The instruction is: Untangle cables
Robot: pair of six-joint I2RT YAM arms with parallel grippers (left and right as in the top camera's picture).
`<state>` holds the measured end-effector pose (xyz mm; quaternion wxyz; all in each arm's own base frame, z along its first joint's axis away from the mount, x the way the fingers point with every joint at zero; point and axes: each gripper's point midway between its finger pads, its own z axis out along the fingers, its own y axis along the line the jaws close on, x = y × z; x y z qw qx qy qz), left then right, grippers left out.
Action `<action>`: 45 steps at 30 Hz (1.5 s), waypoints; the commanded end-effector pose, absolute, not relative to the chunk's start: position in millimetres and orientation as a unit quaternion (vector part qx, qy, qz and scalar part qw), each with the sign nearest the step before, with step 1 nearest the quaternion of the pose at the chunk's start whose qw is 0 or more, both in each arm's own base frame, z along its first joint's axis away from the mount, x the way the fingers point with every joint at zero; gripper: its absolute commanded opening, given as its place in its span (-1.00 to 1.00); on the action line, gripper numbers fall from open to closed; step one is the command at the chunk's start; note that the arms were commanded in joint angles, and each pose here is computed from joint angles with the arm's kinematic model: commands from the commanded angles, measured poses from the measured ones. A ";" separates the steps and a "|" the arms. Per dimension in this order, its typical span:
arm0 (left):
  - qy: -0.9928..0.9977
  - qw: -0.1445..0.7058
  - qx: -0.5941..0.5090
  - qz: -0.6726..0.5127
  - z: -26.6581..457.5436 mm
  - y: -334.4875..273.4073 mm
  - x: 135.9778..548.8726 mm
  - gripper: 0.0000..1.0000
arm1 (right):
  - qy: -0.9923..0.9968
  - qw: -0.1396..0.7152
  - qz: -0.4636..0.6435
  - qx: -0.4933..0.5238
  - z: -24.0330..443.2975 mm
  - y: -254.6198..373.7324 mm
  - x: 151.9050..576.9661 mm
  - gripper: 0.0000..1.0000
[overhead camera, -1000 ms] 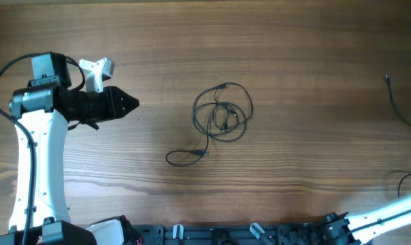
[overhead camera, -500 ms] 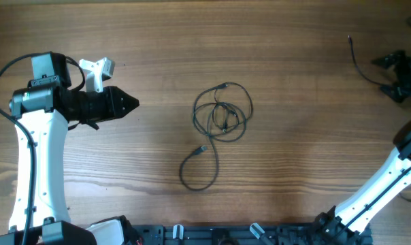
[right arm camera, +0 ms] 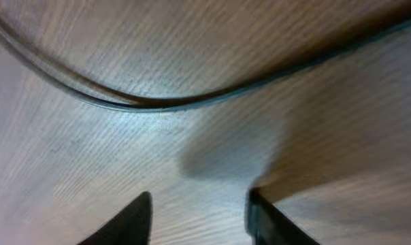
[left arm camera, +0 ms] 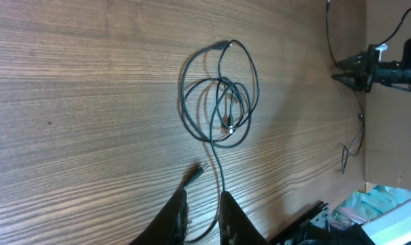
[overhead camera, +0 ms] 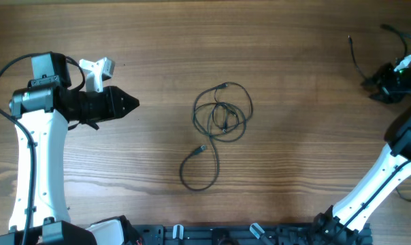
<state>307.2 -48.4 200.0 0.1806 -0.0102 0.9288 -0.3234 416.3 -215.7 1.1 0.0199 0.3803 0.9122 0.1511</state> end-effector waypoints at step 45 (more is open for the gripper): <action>0.929 0.200 0.022 -0.311 205.0 -48.2 306.8 -0.67 | 0.846 0.108 -0.122 0.508 234.5 -178.5 225.1 1.00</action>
